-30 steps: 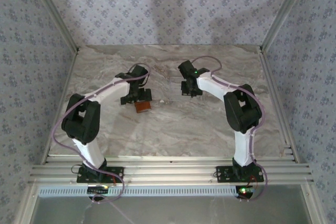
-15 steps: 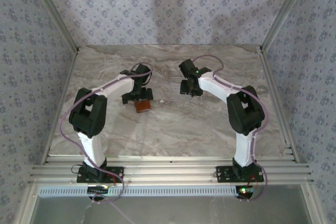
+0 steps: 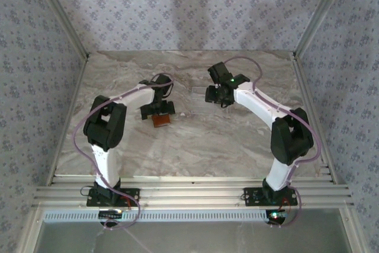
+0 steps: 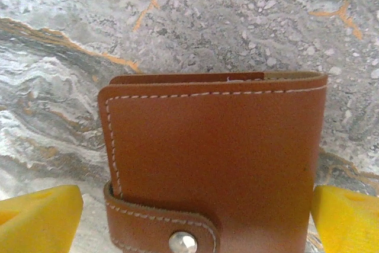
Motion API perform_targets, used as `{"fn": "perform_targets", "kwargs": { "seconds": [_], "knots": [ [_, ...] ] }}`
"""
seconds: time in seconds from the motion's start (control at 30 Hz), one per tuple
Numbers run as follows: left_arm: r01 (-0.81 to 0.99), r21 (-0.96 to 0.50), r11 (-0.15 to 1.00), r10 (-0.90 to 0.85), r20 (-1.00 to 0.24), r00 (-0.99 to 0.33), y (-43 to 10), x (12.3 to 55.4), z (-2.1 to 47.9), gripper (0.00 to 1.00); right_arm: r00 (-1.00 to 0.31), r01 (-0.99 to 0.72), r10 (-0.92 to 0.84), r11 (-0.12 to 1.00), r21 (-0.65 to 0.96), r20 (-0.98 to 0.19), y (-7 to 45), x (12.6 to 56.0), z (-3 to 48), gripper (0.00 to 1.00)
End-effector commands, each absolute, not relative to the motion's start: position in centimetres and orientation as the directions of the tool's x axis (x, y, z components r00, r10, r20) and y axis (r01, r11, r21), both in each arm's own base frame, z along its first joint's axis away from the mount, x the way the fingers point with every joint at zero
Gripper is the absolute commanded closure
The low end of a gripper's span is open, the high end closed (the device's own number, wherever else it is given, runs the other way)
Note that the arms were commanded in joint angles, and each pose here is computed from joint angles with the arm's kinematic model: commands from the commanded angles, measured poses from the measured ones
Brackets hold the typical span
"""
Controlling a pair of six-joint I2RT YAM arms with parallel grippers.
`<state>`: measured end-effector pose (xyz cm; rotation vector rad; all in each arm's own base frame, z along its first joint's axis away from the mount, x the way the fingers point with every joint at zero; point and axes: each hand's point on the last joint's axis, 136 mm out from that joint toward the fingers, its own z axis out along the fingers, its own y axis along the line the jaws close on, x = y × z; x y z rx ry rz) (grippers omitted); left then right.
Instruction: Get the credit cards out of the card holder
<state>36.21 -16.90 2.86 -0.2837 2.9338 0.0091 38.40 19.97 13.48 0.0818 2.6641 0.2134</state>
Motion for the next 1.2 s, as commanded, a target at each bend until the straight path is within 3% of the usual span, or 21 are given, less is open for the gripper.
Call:
{"fn": "perform_targets", "kwargs": {
  "seconds": [0.0, 0.13, 0.5, 0.83, 1.17],
  "knots": [
    [-0.209, -0.031, 0.977, -0.211, -0.174, -0.962, -17.1, 36.6, 2.4, 0.03, -0.9, 0.006, 0.072, 0.988, 0.154, -0.429, 19.5, 37.2, 14.0, 0.42],
    [-0.207, -0.033, 0.978, -0.21, -0.164, -0.964, -17.1, 36.5, 1.8, 0.08, -0.898, 0.004, 0.073, 0.987, 0.158, -0.433, 19.5, 37.0, 14.4, 0.42],
    [-0.13, -0.095, 0.987, -0.145, -0.169, -0.975, -18.0, 35.8, 2.7, 0.36, -0.906, -0.043, 0.072, 0.965, 0.259, -0.417, 20.7, 35.5, 15.5, 0.43],
    [0.187, -0.239, 0.953, 0.098, -0.341, -0.935, -22.3, 34.6, 8.8, 0.41, -0.911, -0.159, 0.069, 0.851, 0.501, -0.406, 24.3, 33.0, 17.2, 0.43],
    [0.513, -0.336, 0.79, 0.303, -0.514, -0.803, -26.8, 31.8, 12.7, 0.49, -0.94, -0.193, 0.046, 0.746, 0.637, -0.337, 27.0, 30.5, 17.3, 0.41]
  ]
}}
